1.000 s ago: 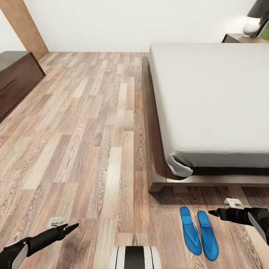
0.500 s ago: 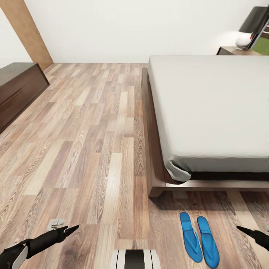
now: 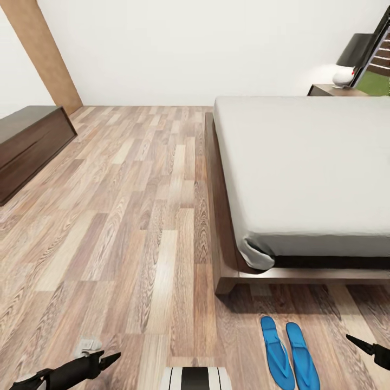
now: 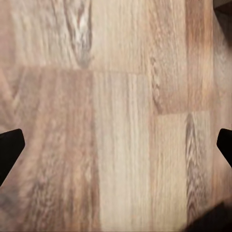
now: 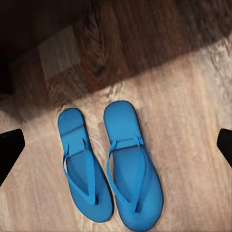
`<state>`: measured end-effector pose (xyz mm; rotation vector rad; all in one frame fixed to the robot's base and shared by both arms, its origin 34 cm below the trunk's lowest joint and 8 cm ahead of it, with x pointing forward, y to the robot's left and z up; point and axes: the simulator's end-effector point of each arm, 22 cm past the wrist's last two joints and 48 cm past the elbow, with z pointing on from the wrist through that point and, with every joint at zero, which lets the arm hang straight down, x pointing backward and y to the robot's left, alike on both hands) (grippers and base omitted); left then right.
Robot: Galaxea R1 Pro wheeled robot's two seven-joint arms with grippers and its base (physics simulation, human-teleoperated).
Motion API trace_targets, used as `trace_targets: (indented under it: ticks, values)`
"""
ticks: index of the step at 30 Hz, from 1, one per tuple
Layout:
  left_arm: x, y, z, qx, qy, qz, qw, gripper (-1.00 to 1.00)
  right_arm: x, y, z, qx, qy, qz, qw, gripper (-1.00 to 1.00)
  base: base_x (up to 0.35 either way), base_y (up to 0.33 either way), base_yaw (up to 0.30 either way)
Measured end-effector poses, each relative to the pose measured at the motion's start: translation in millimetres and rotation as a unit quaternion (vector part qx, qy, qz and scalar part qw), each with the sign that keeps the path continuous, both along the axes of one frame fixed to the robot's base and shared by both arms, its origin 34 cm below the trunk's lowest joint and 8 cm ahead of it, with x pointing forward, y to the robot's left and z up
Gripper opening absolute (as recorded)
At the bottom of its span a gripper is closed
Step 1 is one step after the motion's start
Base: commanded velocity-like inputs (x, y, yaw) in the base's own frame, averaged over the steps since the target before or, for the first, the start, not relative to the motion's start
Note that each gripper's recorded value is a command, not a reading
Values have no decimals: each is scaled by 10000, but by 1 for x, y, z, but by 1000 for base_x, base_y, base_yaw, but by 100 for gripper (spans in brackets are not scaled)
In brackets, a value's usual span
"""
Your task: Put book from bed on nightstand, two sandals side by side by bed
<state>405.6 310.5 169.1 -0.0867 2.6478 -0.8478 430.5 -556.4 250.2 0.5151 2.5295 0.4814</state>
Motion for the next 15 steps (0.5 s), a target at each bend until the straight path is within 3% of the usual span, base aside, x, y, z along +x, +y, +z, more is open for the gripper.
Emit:
trace_targets:
  ticks: [4, 10, 15]
  values:
    - [3, -1, 5, -2, -59, 5, 10000, 100, 0, 7, 1, -20, -98, 58, 9999, 100, 0, 0, 0]
    - [8, 4, 1, 302, -61, 165, 9994, 100, 5, 24, 1, 80, -211, 79, 9997, 100, 0, 0, 0]
    - [13, -6, 3, 316, -113, 212, 9992, 100, 12, 52, -3, 280, -320, 121, 9990, 100, 0, 0, 0]
